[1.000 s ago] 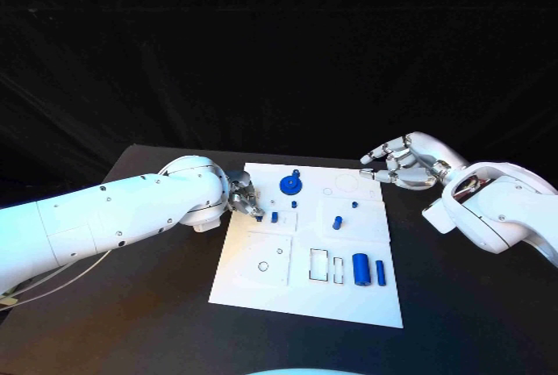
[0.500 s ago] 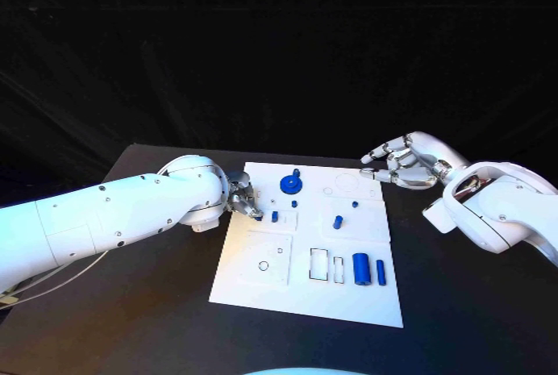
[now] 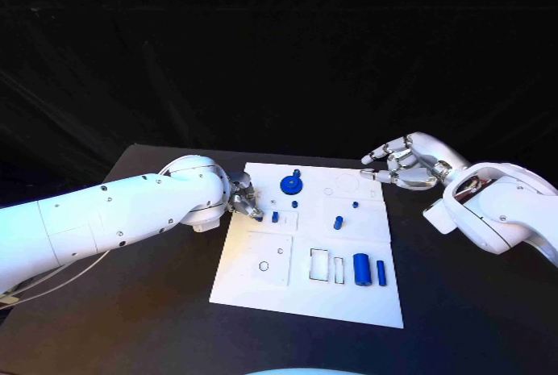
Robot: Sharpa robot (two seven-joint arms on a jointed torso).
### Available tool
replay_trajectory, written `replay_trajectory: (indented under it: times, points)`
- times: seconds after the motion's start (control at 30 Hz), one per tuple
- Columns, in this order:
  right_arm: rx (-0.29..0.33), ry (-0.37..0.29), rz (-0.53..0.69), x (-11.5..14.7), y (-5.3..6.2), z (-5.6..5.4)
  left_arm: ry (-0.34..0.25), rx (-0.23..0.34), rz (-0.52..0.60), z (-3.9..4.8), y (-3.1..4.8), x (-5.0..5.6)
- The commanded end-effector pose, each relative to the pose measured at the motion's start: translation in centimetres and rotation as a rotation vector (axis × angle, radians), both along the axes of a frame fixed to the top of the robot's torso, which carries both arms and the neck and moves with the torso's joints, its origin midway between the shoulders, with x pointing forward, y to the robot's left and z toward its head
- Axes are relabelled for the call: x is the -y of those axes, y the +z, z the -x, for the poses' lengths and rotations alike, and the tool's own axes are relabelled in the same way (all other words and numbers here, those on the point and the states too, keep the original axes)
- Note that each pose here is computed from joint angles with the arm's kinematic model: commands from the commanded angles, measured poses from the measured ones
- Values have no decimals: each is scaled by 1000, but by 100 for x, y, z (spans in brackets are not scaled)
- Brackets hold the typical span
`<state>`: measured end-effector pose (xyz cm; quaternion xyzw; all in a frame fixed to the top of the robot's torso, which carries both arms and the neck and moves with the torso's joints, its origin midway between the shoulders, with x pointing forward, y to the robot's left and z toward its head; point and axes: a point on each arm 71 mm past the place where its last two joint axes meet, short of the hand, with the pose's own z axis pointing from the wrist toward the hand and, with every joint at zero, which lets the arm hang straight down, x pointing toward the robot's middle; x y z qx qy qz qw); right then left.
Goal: Assemble the parts on the task board
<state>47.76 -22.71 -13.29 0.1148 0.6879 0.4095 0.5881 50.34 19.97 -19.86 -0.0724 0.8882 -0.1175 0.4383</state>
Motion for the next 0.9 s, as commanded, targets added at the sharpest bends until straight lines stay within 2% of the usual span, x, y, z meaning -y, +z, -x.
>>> replay_trajectory:
  times: [0.03, 0.47, 0.9]
  points:
    - [-2, 10, 1, -8, -2, 6, -11, -35, -10, 15, -34, 19]
    - [-2, 9, 2, -1, -1, 11, -40, -67, -42, 8, -58, 82]
    - [1, 5, 1, 5, 1, 11, -19, -59, -45, -24, -59, 49]
